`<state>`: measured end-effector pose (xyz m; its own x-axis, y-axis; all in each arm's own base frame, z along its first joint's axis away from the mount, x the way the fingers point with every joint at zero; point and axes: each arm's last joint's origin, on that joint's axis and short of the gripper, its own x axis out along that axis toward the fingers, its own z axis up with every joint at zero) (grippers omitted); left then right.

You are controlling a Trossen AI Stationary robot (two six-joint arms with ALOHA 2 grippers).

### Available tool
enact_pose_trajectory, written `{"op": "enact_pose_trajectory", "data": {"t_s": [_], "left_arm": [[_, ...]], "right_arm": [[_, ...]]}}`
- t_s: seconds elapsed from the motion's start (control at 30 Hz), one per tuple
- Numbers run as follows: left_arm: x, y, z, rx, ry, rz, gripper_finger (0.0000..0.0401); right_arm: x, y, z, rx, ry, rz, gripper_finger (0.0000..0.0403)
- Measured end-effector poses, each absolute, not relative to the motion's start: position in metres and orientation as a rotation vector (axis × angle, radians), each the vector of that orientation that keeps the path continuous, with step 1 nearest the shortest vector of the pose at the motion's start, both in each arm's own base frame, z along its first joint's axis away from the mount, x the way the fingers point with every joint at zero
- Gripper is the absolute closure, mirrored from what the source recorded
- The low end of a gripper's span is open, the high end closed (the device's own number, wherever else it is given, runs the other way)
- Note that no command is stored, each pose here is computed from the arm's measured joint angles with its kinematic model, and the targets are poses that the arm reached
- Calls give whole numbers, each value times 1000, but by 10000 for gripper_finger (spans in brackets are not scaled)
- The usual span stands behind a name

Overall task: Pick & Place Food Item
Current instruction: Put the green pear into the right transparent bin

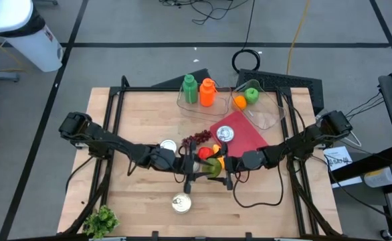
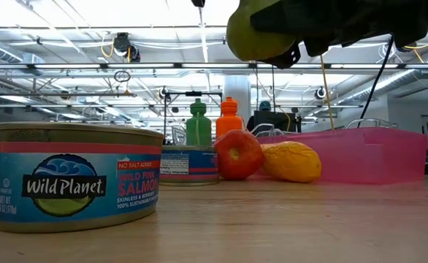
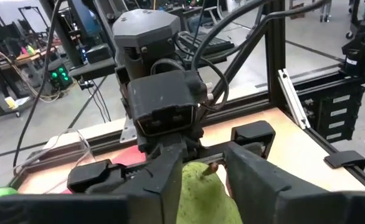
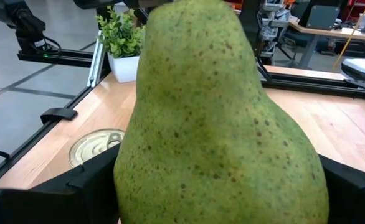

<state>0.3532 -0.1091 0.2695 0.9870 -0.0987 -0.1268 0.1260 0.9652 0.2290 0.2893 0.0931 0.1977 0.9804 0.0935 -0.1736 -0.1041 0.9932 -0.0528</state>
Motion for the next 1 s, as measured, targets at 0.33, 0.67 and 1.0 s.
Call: {"op": "enact_pose_trajectory", "data": {"t_s": [0.33, 0.67, 1.0], "left_arm": [[353, -109, 269, 239, 120, -114, 323], [353, -108, 269, 241, 124, -110, 364], [354, -104, 269, 250, 119, -102, 394]], "right_arm": [[288, 93, 202, -58, 159, 100, 58], [287, 92, 201, -61, 171, 100, 58], [287, 92, 199, -66, 189, 96, 58]]}}
